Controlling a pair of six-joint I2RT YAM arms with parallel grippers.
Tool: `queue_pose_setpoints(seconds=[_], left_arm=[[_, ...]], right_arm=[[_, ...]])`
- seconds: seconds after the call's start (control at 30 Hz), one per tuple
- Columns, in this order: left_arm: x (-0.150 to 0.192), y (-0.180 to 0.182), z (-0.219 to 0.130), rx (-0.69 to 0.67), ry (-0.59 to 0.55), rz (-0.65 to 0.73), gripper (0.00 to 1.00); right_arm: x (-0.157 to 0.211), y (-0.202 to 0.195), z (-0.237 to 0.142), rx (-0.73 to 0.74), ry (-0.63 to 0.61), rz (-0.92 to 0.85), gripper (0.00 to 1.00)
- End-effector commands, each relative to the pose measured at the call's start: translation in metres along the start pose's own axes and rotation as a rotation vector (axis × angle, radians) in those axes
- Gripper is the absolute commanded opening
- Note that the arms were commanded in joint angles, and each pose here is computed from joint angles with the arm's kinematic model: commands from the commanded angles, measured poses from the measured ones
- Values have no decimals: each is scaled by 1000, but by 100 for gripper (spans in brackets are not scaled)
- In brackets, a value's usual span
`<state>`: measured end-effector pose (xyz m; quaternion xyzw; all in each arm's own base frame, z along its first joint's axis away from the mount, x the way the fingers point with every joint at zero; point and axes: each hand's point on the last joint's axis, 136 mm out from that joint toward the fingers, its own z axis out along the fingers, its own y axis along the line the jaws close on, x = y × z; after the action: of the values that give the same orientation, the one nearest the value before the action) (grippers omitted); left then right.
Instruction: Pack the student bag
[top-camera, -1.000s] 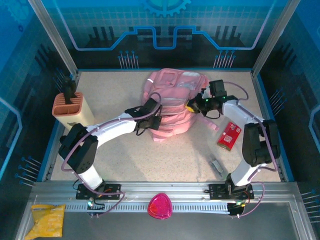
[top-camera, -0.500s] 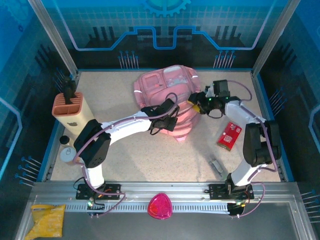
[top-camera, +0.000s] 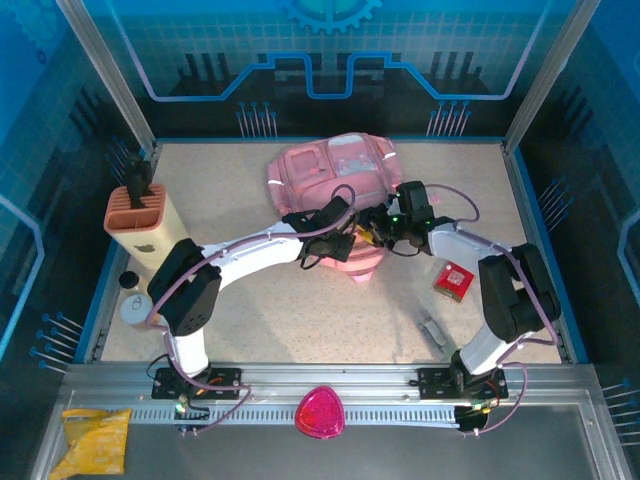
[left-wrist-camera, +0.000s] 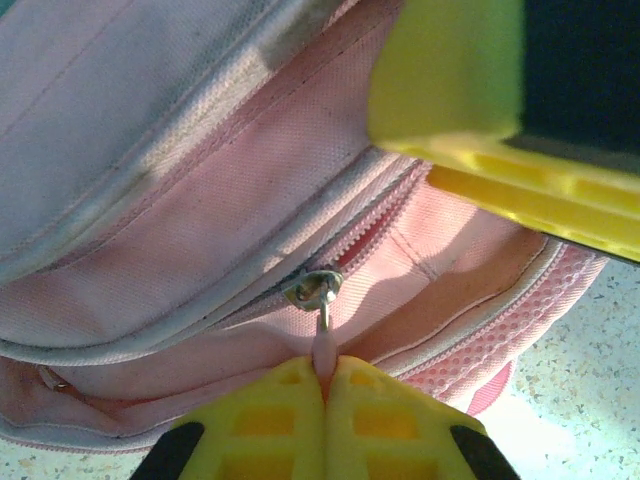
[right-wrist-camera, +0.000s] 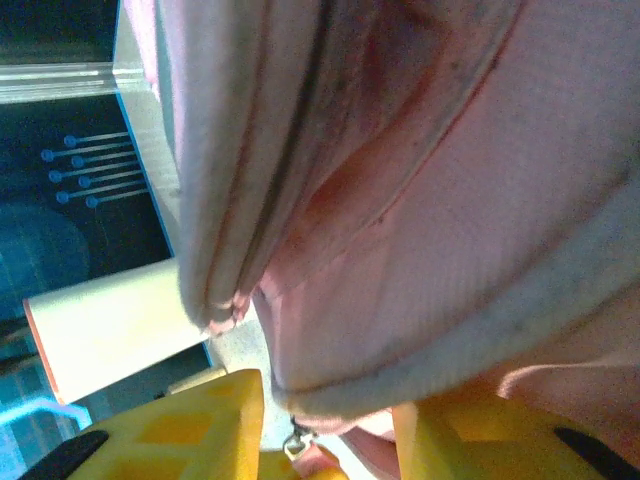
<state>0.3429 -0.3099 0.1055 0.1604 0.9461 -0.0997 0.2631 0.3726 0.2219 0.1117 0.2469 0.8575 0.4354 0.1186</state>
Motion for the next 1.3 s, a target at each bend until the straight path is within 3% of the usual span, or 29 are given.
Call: queue_pose_setpoints(seconds=[0.0,0.2,0.43,0.73,0.9,1.27], left_arm=[[-10,-4,-4,6,-15,19,0],[2,18,-3,-104,23,57,0],[33,66,-8,-286,99,88,0],[42,124,1,-372,121,-41,0],[24,153,10,-411,66,-143,0],[-36,196,26,-338,-117,-346,0]], right_arm=[[-11,19,11,-36,-44,-12,27],[-14,15,-3,-1,-70,-41,0],[-18,13,-34,20,-51,-76,0],[-31,16,-62,-37,-47,-71,0],[-29,9,-58,-29,-30,-83,0],[-6,2,-40,-34,56,-96,0]])
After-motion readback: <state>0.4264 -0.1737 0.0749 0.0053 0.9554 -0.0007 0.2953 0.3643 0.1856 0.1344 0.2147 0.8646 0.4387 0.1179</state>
